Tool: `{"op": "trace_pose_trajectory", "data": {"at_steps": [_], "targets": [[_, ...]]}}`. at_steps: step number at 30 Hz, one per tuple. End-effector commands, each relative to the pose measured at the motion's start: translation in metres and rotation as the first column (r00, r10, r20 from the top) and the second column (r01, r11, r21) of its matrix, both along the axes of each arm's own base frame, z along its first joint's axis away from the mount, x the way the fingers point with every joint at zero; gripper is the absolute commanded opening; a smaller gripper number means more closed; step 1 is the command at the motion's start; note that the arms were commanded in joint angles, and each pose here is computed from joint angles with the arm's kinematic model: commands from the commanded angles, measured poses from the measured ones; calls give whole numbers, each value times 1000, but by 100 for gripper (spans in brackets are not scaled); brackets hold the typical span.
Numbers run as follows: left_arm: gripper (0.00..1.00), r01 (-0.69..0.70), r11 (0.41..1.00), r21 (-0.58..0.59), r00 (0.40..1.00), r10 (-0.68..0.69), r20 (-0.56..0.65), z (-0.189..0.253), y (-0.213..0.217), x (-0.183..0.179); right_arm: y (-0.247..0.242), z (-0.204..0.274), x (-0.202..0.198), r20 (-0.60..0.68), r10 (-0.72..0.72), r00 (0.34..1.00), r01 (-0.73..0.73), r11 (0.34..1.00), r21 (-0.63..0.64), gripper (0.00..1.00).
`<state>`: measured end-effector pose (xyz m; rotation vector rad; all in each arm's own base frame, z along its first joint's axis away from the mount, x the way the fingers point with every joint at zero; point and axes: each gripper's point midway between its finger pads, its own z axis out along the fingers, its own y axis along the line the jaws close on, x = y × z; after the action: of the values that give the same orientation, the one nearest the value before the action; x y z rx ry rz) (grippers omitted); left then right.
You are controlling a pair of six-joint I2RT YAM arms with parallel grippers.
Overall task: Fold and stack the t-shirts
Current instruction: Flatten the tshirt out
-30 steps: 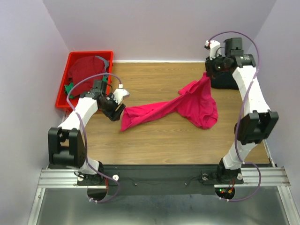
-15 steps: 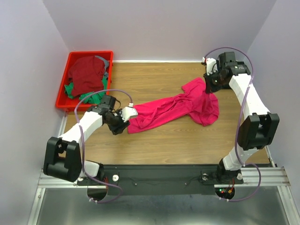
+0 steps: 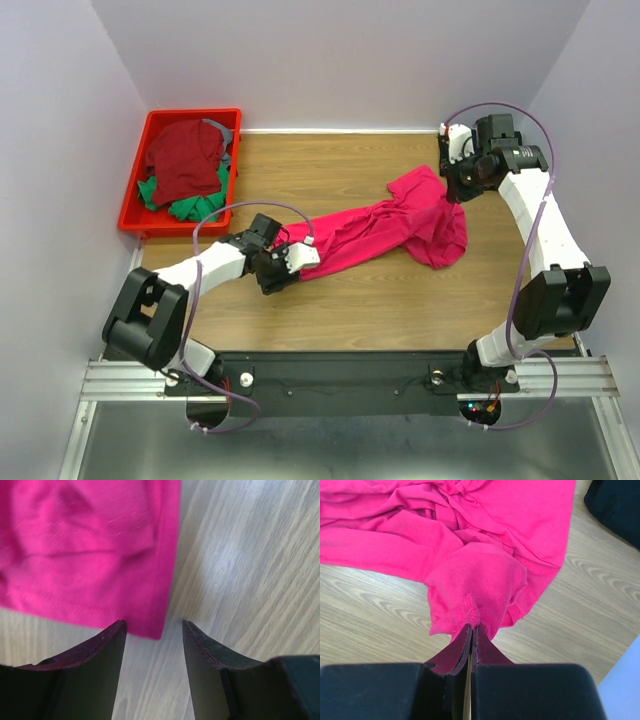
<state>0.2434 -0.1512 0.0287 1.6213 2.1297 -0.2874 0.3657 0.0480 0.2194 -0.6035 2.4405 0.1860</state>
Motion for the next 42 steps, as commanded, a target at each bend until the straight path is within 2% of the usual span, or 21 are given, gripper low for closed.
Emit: {"op": "trace_pose_trajectory", "data": {"at_steps": [1, 2, 5, 6, 8, 10, 12, 13, 15, 16, 17, 18, 19, 20, 22, 26, 27, 35, 37, 41, 42], "targets": [[57, 40, 999, 7, 999, -40, 2, -9, -12, 1, -3, 9, -1, 33, -26, 999, 26, 1000, -11, 1], [56, 43, 999, 8, 999, -43, -2, -12, -13, 0, -2, 10, -1, 36, -26, 999, 26, 1000, -8, 0], [38, 37, 999, 27, 999, -36, -25, -22, -12, -2, -6, 12, 3, 47, -42, 998, 43, 999, -25, 1], [21, 26, 999, 41, 999, -25, -25, -23, -10, 0, -9, 14, 4, 56, -51, 997, 53, 998, -35, 1], [1, 2, 999, 49, 1000, -1, -21, -13, -11, 9, -15, 25, 14, 99, -82, 992, 87, 995, -51, 1], [0, -30, 999, 15, 1000, 30, 7, 11, -14, 24, -18, 38, 27, 151, -98, 984, 107, 993, -53, 1], [0, -46, 998, -52, 998, 49, 50, 58, -25, 47, -24, 56, 40, 208, -124, 970, 140, 988, -62, 1], [0, -62, 991, -116, 990, 76, 121, 100, -35, 72, -28, 75, 55, 266, -145, 953, 164, 985, -50, 1], [0, -105, 980, -171, 984, 128, 125, 137, -28, 88, -34, 103, 69, 338, -175, 925, 199, 979, -37, 1], [0, -135, 971, -199, 978, 162, 128, 152, -27, 99, -37, 134, 78, 411, -189, 892, 214, 977, -15, 1], [0, -143, 956, -256, 962, 195, 191, 192, -28, 119, -38, 146, 83, 440, -196, 877, 221, 975, -6, 0], [0, -185, 943, -277, 953, 242, 184, 206, -16, 127, -41, 150, 93, 454, -213, 865, 240, 971, -3, 1], [0, -219, 930, -297, 946, 277, 170, 214, -13, 137, -41, 179, 98, 519, -221, 826, 247, 969, 20, 1], [0, -226, 915, -334, 927, 307, 215, 243, -9, 150, -43, 188, 101, 540, -231, 809, 257, 966, 28, 1], [0, -258, 903, -345, 913, 345, 218, 255, -2, 158, -44, 201, 109, 571, -241, 784, 267, 963, 40, 1], [0, -253, 887, -387, 884, 375, 280, 293, 0, 158, -61, 250, 102, 685, -283, 672, 339, 939, 56, 1], [0, -259, 885, -387, 882, 381, 279, 293, 1, 158, -63, 249, 102, 684, -291, 669, 353, 934, 52, 1], [0, -137, 845, -517, 812, 395, 430, 380, 6, 111, -86, 346, 18, 843, -327, 427, 431, 893, 128, 0], [0, -63, 835, -546, 793, 374, 481, 400, 5, 89, -93, 386, -33, 887, -341, 311, 441, 879, 183, 1], [0, 70, 826, -559, 729, 340, 594, 434, 11, 44, -91, 415, -87, 921, -320, 221, 403, 890, 213, 1], [0, 107, 825, -555, 721, 320, 615, 434, 9, 36, -90, 428, -118, 933, -315, 172, 381, 895, 231, 1]]}}
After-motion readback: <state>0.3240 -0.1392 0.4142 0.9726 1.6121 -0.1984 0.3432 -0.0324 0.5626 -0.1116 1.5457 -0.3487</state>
